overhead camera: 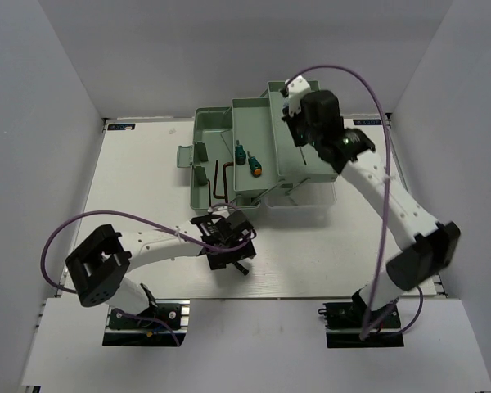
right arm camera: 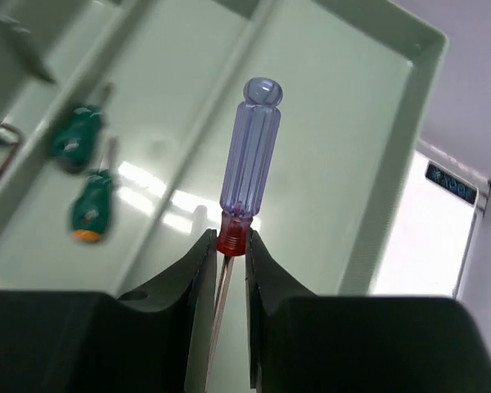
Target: Sort the tools into containers
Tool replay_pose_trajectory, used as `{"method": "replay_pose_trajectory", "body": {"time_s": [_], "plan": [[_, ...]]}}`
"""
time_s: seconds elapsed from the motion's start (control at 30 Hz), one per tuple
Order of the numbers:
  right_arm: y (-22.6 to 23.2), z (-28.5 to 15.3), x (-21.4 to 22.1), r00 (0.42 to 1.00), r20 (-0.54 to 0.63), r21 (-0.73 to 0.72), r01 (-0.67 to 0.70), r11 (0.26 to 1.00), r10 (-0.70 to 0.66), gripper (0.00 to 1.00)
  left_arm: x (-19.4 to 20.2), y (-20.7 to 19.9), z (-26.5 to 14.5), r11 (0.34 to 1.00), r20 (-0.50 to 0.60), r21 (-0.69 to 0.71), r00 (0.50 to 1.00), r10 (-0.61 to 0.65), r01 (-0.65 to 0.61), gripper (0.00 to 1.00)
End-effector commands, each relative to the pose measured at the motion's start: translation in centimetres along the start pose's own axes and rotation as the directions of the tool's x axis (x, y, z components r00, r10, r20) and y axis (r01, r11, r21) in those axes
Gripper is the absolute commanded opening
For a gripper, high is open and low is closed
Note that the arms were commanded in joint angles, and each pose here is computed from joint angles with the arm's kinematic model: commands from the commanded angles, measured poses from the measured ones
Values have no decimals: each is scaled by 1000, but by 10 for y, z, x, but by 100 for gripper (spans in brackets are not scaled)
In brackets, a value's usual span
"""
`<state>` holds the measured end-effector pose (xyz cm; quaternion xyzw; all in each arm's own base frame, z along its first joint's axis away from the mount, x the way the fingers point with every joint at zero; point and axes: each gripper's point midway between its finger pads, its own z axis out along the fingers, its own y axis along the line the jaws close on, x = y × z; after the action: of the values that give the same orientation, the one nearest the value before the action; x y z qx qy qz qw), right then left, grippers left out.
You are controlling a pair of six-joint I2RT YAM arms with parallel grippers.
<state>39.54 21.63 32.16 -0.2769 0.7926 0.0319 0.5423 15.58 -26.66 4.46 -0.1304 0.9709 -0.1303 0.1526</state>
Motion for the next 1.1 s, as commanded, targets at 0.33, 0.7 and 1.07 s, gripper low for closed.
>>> {"method": "replay_pose_trajectory", "body": {"time_s": [0.33,0.7,1.07], "plan": [[-14,35,26,950,-282,-219,-199,955,133,71,-3,-11,14,999,8,-45,1000,-18,18,95],[-21,-24,27,948,-206,-259,-294,920,245,72,4,7,39,987,-23,-161,999,-27,23,59],[-35,-37,39,904,-229,-262,-416,871,362,72,35,60,42,937,-127,-344,992,15,-58,33]]}}
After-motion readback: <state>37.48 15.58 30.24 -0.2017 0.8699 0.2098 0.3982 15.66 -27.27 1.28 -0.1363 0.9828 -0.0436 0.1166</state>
